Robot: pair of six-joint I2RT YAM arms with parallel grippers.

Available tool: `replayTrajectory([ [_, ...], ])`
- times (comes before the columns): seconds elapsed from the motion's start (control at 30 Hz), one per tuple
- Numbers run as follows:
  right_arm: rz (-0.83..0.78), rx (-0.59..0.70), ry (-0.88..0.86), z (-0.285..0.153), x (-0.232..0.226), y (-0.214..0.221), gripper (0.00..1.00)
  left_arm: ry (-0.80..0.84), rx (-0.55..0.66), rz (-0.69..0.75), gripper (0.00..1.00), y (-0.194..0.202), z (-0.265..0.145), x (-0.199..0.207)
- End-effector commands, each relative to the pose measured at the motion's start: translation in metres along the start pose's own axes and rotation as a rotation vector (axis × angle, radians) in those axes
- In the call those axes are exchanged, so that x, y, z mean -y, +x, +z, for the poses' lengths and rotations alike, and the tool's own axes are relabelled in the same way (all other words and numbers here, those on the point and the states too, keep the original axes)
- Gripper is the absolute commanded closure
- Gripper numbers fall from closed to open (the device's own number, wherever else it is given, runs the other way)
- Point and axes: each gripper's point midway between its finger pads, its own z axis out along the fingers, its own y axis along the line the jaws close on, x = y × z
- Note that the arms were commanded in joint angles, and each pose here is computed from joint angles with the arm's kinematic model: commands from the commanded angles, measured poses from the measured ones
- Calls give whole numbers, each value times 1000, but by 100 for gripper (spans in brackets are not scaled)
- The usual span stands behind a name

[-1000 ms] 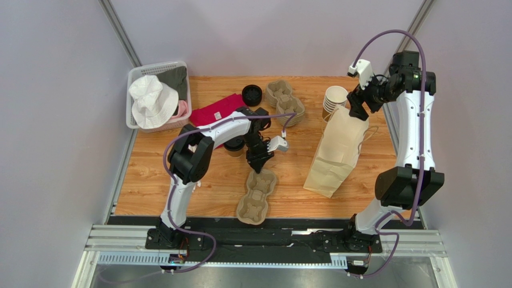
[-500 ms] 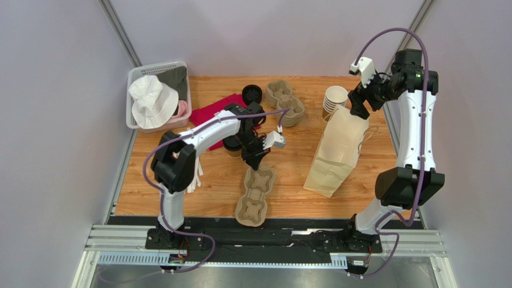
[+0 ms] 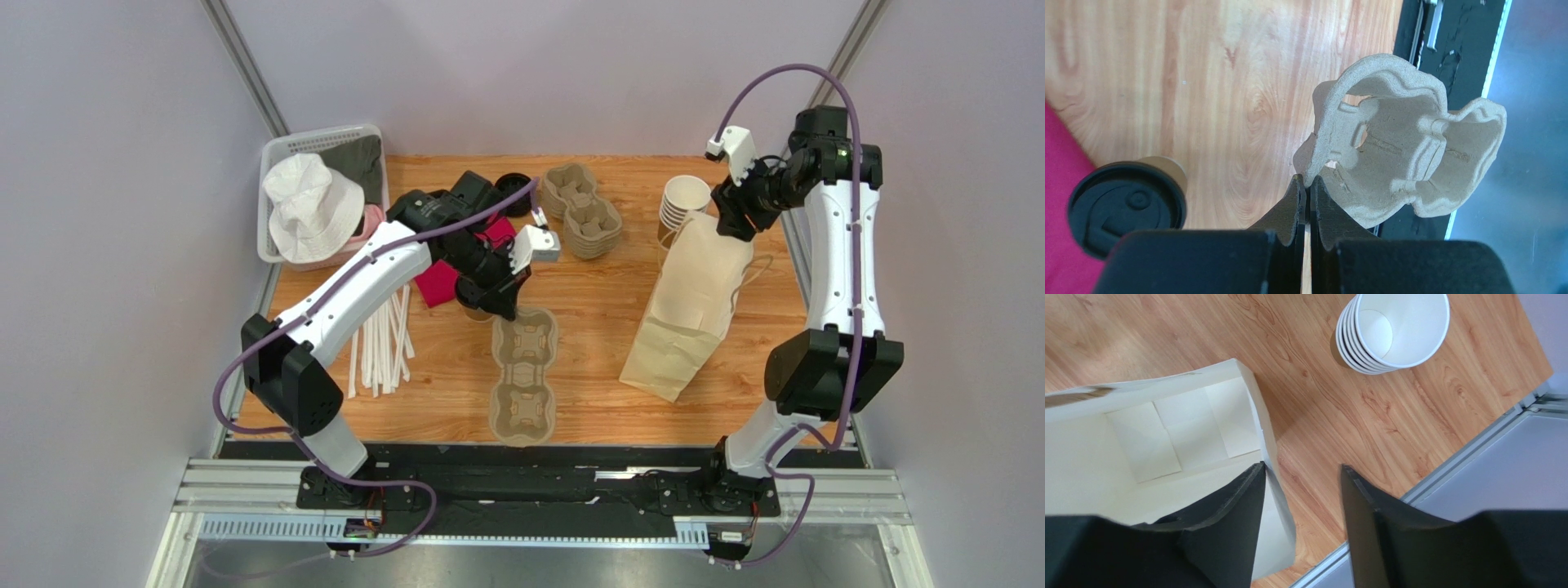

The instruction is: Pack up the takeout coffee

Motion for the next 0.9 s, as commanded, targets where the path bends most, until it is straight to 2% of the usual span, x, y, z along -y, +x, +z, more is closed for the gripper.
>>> replayTrajectory([
  [0.0,123,-119,-207,-24,-68,24,61,-130,151,14,100,-42,-57,13],
  [0.07,133,-95,-203,-26,-68,17,74,-190,200,47,100,-54,-81,17],
  [0.1,128,-76,-190,-31,-68,10,91,-232,245,78,100,-63,-97,23],
  [0.13,126,-62,-185,-33,-70,5,99,-268,278,69,100,-69,-108,25],
  [0.27,105,20,-190,-47,-90,-23,100,-464,456,148,100,-109,-177,36],
  [0.43,56,79,-179,-63,-116,-47,100,-608,649,297,100,-155,-253,69],
  [0.47,46,82,-191,-63,-123,-50,100,-602,663,343,100,-166,-253,80],
  [0.53,30,88,-216,-65,-141,-57,100,-720,679,428,100,-179,-272,85],
  [0.6,28,94,-235,-63,-154,-64,100,-758,717,558,100,-201,-275,105],
  [0.67,17,102,-233,-65,-165,-69,100,-869,743,593,100,-216,-286,105],
  [0.7,19,106,-233,-65,-167,-71,100,-863,750,661,100,-225,-281,118],
  [0.87,59,105,-239,-68,-180,-75,100,-975,775,762,100,-253,-279,134],
])
